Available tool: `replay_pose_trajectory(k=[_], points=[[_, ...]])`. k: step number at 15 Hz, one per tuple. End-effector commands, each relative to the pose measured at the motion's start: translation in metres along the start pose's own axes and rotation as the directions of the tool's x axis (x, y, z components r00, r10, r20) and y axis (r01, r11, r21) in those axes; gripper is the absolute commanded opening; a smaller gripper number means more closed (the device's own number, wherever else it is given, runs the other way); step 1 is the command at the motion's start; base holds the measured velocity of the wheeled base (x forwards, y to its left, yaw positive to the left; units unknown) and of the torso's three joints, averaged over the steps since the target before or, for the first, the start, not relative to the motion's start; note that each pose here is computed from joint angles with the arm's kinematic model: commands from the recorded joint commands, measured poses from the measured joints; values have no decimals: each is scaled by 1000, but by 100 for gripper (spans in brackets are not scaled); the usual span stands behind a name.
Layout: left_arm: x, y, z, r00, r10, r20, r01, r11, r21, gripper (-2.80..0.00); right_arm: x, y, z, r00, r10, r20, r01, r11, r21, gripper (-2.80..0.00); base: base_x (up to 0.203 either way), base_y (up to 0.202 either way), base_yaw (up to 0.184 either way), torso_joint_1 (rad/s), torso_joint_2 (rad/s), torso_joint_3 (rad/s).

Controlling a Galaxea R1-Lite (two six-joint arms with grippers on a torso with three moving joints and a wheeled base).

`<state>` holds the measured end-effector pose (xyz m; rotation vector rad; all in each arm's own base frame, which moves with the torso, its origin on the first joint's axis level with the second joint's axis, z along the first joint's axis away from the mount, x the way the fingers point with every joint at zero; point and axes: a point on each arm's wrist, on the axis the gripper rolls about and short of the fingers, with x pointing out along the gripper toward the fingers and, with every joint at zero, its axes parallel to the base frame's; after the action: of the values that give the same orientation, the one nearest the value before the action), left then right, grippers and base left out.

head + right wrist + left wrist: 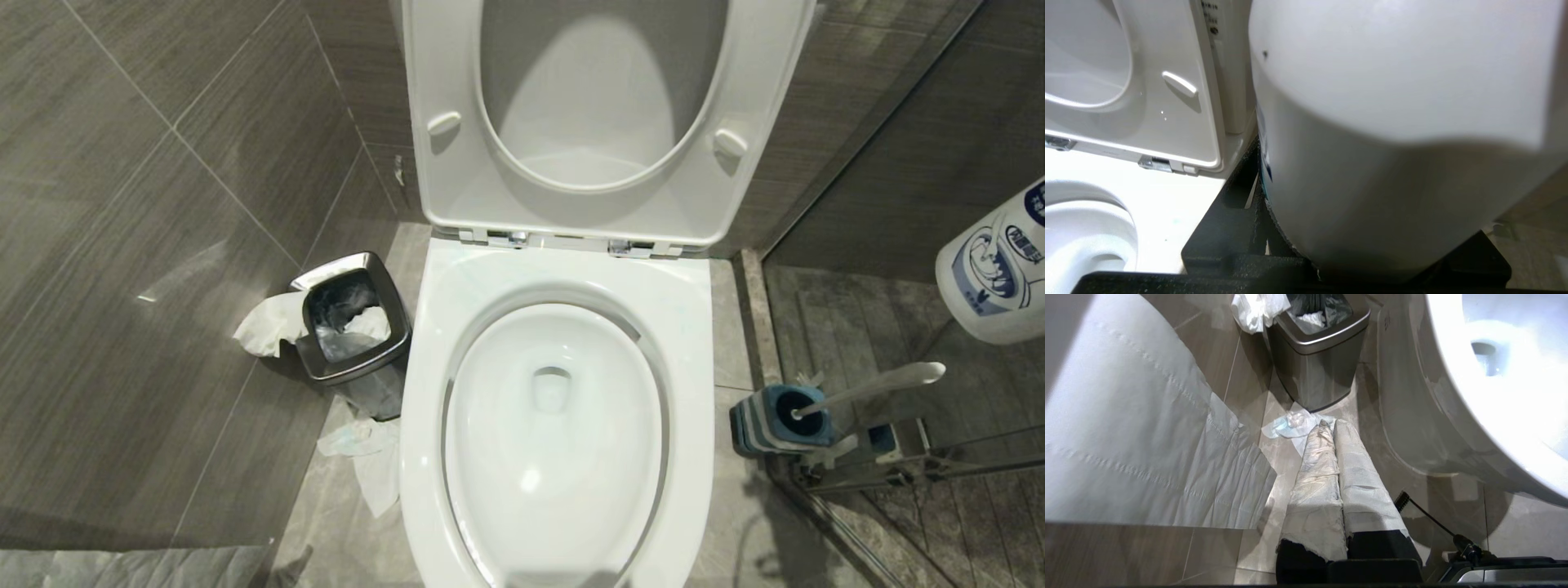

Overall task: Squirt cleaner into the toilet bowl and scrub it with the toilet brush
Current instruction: Pour in the cleaning agent

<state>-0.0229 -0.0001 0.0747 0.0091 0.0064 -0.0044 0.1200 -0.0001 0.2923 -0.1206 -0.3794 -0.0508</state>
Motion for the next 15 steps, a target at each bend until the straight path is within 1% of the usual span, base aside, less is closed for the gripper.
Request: replay_pose_trajectory(k=[1, 6, 9, 11, 13, 15], points=[[0, 0, 0, 1000, 0, -3, 0, 1000, 0, -280, 5, 0, -1, 1000, 2, -16, -2, 1000, -1, -280, 0, 0, 0, 2, 2, 207], [0, 0, -1, 1000, 0, -3, 0, 1000, -1, -280, 10, -1, 8, 996, 9, -86, -9, 1000, -3, -280, 0, 0, 0, 1, 3, 182], [0, 0, 0, 1000, 0, -1, 0, 1000, -1, -280, 15, 1, 13, 990, 30, -136, -30, 1000, 1, -280, 0, 0, 0, 3, -2, 34], [0, 0, -1, 1000, 0, -3, 0, 1000, -1, -280, 25, 3, 14, 984, 47, -170, -48, 999, 3, -280, 0, 0, 0, 0, 0, 0], [0, 0, -1, 1000, 0, -4, 0, 1000, -3, -280, 43, 8, 14, 980, 58, -191, -63, 998, -22, -280, 0, 0, 0, 0, 0, 0], [0, 0, -1, 1000, 0, -4, 0, 1000, -6, -280, 57, 20, 16, 979, 69, -194, -76, 997, -28, -280, 0, 0, 0, 0, 0, 0]])
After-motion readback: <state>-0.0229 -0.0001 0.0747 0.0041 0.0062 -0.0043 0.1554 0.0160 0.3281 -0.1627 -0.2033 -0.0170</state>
